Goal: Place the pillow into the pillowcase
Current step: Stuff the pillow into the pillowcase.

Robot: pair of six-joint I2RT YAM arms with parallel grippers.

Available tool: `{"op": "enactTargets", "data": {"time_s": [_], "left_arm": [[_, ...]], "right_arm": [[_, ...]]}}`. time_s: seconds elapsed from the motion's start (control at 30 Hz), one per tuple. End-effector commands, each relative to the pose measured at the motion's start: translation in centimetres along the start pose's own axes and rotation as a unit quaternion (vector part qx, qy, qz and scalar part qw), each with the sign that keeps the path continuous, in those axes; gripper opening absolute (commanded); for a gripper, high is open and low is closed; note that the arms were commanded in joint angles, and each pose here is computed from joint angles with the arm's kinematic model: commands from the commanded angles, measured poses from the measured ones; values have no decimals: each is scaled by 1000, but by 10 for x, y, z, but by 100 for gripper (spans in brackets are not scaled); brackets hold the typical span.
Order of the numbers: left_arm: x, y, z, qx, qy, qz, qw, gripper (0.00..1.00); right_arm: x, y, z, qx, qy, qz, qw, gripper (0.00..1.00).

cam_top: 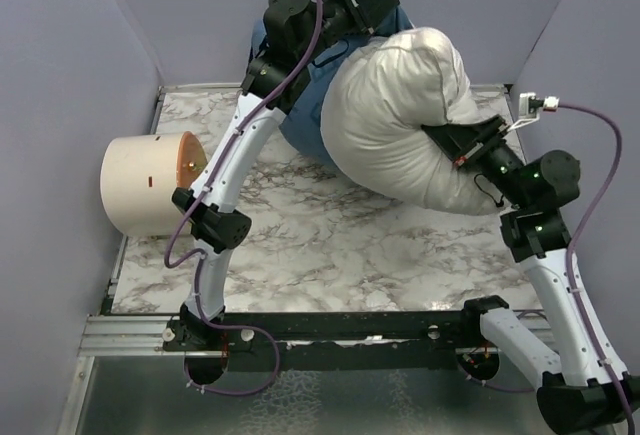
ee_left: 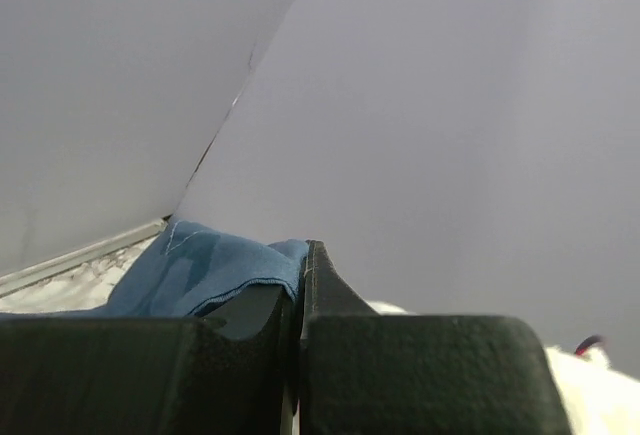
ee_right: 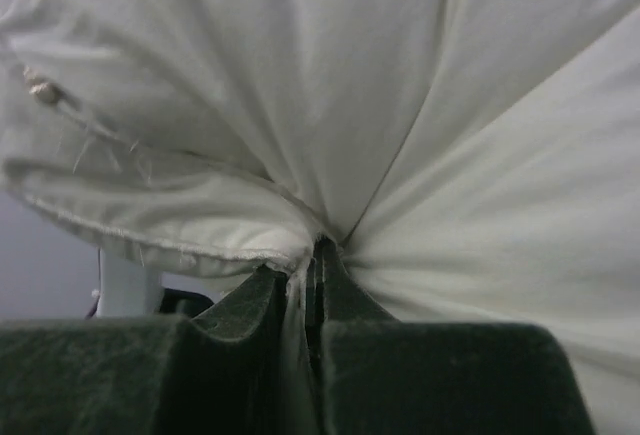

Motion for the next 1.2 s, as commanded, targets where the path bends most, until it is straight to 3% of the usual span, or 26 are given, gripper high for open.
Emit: {"op": "enactTargets", "data": {"time_s": [0.0,0.13,0.33,0.4,0.5,0.53,0.6,0.77,0.87,0.97,1.1,1.17], "left_arm": [[-37,-55,5,85,-100,5,991,0],[9,-36,29,72,-62,-15,995,0],[124,19,66,44,50,-53,996,0],[145,33,73,36,63,-53,996,6],[147,43,74,22,60,-30,998,29],[140,44,72,18,55,-16,998,40],[117,41,64,12,46,20,999,53],[82,35,21,-16,91,149,984,62],[103,41,-27,-28,125,201,971,63],[127,53,-79,-75,134,238,959,67],[179,85,-108,-132,203,256,936,66],[194,93,-109,-143,213,261,931,64]], "right_arm": [[22,-95,-17,163,-95,168,968,1],[29,-180,-52,292,-199,182,918,1],[34,-242,-75,386,-226,169,878,1],[31,-255,-82,405,-236,158,869,1],[23,-275,-94,431,-243,141,857,2],[21,-282,-97,437,-244,143,854,2],[17,-293,-100,441,-237,148,853,6],[8,-295,-94,429,-218,125,868,10],[3,-281,-89,410,-195,84,887,22],[-1,-263,-82,386,-151,34,910,45],[-9,-240,-75,370,-112,-18,922,73],[-21,-227,-74,375,-115,-46,919,82]]}}
Point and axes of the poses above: each gripper's point midway between its finger pads, its own z axis out along the fingers, its own y axis along the line the jaws close on, x = y × z, the point moved 5 cm from there along -z, back along the fingers, and after that the axes turned 14 degrees about z, right-handed, at the moved point
